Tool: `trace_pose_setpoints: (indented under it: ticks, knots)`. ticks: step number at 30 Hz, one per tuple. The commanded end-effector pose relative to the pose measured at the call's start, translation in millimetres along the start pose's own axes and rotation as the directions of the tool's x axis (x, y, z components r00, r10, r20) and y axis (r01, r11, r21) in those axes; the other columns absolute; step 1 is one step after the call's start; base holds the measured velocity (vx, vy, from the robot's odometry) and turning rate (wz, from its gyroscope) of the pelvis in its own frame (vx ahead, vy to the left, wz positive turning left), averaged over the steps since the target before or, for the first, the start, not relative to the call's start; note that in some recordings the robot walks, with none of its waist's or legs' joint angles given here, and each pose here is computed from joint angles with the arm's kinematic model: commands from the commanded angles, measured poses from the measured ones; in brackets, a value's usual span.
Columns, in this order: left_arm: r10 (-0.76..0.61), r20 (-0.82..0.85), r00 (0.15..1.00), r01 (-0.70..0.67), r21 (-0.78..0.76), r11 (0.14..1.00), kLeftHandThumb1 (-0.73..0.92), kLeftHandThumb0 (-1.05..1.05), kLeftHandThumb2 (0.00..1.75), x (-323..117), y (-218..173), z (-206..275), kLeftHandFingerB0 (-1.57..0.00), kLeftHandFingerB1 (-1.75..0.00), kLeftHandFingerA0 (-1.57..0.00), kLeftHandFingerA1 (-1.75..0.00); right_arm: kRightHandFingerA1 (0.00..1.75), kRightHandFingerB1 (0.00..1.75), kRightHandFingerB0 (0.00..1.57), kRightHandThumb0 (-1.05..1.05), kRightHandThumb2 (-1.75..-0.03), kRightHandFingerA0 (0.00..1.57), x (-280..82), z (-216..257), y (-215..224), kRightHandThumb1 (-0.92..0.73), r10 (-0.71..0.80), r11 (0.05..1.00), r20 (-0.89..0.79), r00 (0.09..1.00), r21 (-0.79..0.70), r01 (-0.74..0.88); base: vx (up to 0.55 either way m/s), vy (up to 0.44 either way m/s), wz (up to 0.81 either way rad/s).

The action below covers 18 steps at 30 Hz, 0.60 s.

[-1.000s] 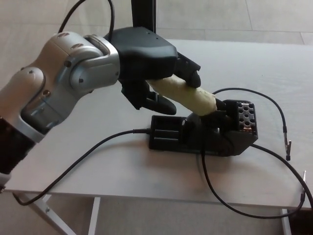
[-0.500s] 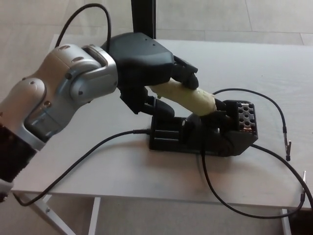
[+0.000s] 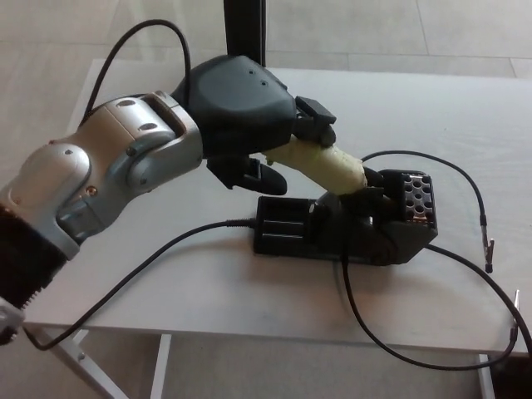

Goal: Use the left hand of the robot to grab the soldering gun kept on the middle of the table and pull it out of its base and keep it on the left side of the base

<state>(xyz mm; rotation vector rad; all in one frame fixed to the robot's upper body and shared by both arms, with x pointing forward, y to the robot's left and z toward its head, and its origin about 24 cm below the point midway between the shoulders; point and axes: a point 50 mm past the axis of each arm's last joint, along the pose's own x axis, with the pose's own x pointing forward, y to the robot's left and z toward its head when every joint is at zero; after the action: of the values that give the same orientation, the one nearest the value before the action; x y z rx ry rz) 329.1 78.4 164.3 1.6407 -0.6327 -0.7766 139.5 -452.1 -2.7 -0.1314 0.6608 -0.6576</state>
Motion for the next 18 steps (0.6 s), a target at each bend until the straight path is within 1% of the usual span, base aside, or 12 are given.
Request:
trace_pose_setpoints:
  ticks: [1,2,3,4,5,6,7,8,9,13,15,18]
  knots:
    - [0.091,0.062,0.994,-0.103,0.229,0.968,0.58,-0.24,0.64,1.2,-31.6,5.3,-0.69,-0.69,-0.91,-1.52,1.28,0.99,0.17,-1.01,-1.28,1.24,0.3,10.4,-6.1,-0.43,-0.042,0.998,0.033,0.999,-0.034,0.043,0.0,0.0,0.0]
    - [0.114,0.068,0.991,-0.125,0.2,0.972,0.56,-0.19,0.7,1.7,-31.0,4.7,-0.79,-0.77,-1.06,-1.68,1.27,1.0,0.27,-0.94,-1.31,1.0,0.5,10.7,-5.4,-0.47,-0.044,0.999,0.038,0.998,-0.03,0.046,0.0,0.0,0.0]
    - [0.145,0.08,0.986,-0.158,0.197,0.968,0.56,-0.19,0.7,1.8,-30.8,4.6,-0.79,-0.77,-1.06,-1.68,1.27,1.0,0.27,-0.94,-1.31,1.0,0.5,11.1,-5.3,-0.47,-0.047,0.999,0.043,0.998,-0.024,0.048,0.0,0.0,0.0]
    - [0.164,0.086,0.983,-0.179,0.213,0.961,0.54,-0.23,0.73,1.9,-31.0,3.8,-0.86,-0.83,-1.01,-1.68,1.47,1.59,0.01,-0.91,-1.26,1.03,0.6,11.4,-5.3,-0.42,-0.054,0.998,0.045,0.998,-0.013,0.054,0.0,0.0,0.0]
    - [0.162,0.08,0.984,-0.176,0.21,0.962,0.55,-0.23,0.78,1.9,-31.1,3.7,-0.88,-0.99,-0.98,-1.69,1.24,0.98,0.24,-0.93,-1.33,1.02,0.5,11.5,-5.3,-0.51,-0.055,0.998,0.048,0.997,-0.015,0.056,0.0,0.0,0.0]
    - [0.162,0.075,0.984,-0.175,0.213,0.961,0.52,-0.21,0.8,1.6,-31.1,3.6,-0.89,-1.12,-0.96,-1.67,1.27,0.98,0.24,-0.88,-1.32,1.11,0.6,12.0,-5.2,-0.48,-0.057,0.998,0.053,0.997,-0.013,0.058,0.0,0.0,0.0]
    - [0.164,0.075,0.984,-0.177,0.216,0.96,0.52,-0.21,0.8,1.9,-31.1,3.7,-0.89,-1.12,-0.96,-1.67,1.27,0.98,0.24,-0.88,-1.32,1.11,0.5,12.1,-5.5,-0.48,-0.059,0.998,0.054,0.997,-0.012,0.059,0.0,0.0,0.0]
    - [0.157,0.069,0.985,-0.168,0.22,0.961,0.56,-0.22,0.77,1.9,-32.0,3.7,-0.9,-1.11,-0.96,-1.6,1.22,0.97,0.24,-0.89,-1.32,1.06,0.1,11.7,-6.1,-0.5,-0.056,0.998,0.059,0.997,-0.009,0.057,0.0,0.0,0.0]
    - [0.157,0.069,0.985,-0.169,0.241,0.956,0.54,-0.25,0.74,-0.2,-33.5,3.3,-0.89,-0.98,-0.94,-1.56,1.24,1.07,0.31,-0.92,-1.31,1.09,0.0,11.6,-6.3,-0.46,-0.063,0.998,0.064,0.996,0.009,0.062,0.0,0.0,0.0]
    - [0.201,0.092,0.975,-0.218,0.253,0.942,0.55,-0.24,0.81,-1.9,-36.1,0.8,-0.92,-0.98,-0.94,-1.49,1.21,1.05,0.31,-0.88,-1.32,1.08,0.0,12.3,-6.9,-0.48,-0.068,0.998,0.066,0.996,0.023,0.067,0.0,0.0,0.0]
    - [0.227,0.09,0.97,-0.242,0.237,0.941,0.61,-0.27,0.77,-4.1,-37.2,-1.0,-0.85,-0.84,-0.97,-1.4,1.21,1.04,0.3,-0.87,-1.33,1.12,0.0,12.1,-6.9,-0.49,-0.071,0.997,0.065,0.995,0.022,0.07,0.0,0.0,0.0]
    - [0.278,0.107,0.954,-0.296,0.228,0.928,0.58,-0.26,0.79,-5.0,-37.9,-1.2,-0.89,-0.94,-0.99,-1.45,1.21,1.06,0.31,-0.88,-1.34,1.13,-0.1,11.0,-6.9,-0.49,-0.076,0.997,0.065,0.995,0.026,0.075,0.0,0.0,0.0]
